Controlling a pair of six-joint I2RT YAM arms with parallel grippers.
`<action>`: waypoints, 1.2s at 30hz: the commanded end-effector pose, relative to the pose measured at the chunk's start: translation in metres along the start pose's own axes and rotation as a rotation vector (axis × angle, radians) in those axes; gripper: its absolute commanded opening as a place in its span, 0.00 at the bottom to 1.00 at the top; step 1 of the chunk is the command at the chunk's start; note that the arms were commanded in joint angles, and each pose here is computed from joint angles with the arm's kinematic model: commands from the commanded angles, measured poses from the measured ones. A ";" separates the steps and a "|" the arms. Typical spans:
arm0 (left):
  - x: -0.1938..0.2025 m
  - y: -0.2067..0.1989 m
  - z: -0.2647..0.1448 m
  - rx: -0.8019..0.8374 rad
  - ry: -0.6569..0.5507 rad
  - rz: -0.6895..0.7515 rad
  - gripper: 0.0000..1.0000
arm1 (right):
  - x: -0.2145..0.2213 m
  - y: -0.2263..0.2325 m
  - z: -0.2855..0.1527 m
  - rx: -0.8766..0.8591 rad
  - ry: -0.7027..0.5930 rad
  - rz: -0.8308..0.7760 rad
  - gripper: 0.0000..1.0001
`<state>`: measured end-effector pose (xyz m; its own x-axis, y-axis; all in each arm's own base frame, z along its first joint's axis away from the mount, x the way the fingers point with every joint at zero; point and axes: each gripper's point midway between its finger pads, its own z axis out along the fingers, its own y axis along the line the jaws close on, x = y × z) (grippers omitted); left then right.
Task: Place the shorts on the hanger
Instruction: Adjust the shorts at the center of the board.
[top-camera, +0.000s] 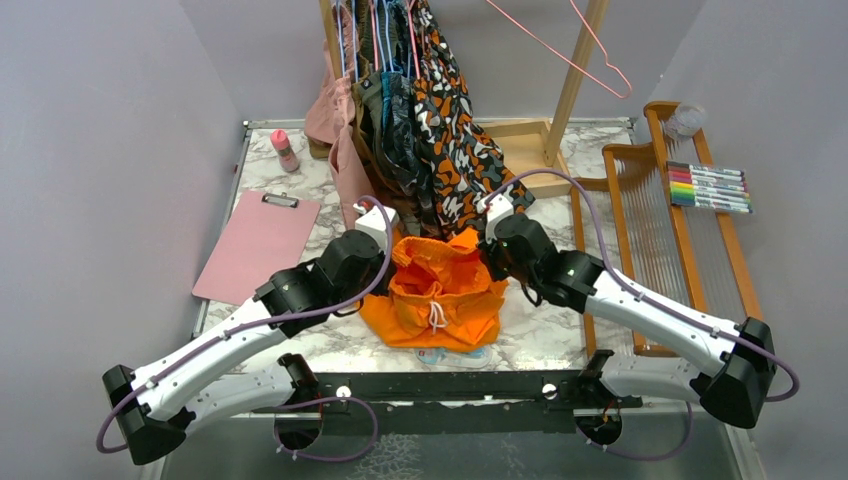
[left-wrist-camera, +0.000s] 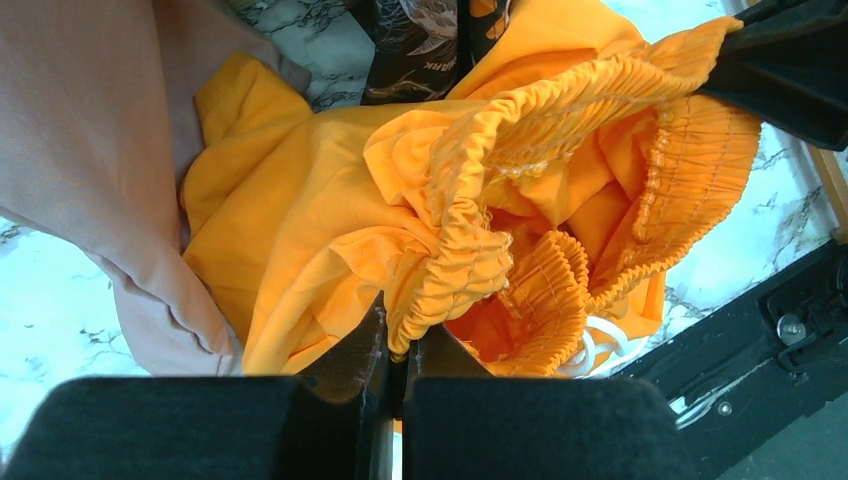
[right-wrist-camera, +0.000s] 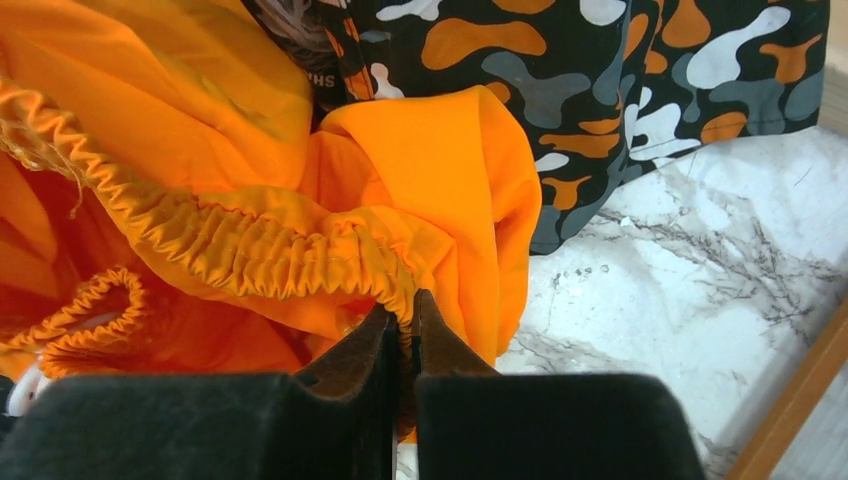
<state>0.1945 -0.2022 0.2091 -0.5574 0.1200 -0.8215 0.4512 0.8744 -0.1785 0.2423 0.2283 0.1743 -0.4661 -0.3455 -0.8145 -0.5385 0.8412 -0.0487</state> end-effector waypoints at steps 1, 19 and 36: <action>-0.028 0.003 -0.015 -0.014 -0.080 0.013 0.00 | -0.042 0.000 -0.020 -0.014 -0.123 0.064 0.01; -0.273 0.010 -0.221 -0.069 -0.707 0.080 0.00 | -0.231 -0.072 -0.218 0.148 -0.576 0.339 0.01; -0.361 -0.032 -0.344 0.272 -1.208 -0.032 0.00 | -0.327 -0.070 -0.323 -0.013 -0.908 0.328 0.01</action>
<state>0.1942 -0.1661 0.6315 0.1666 -0.3038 -0.9381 0.5794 0.7999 -0.1562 0.2260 0.1829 0.6096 0.0412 0.3086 -0.9503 -0.4947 0.8326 0.2490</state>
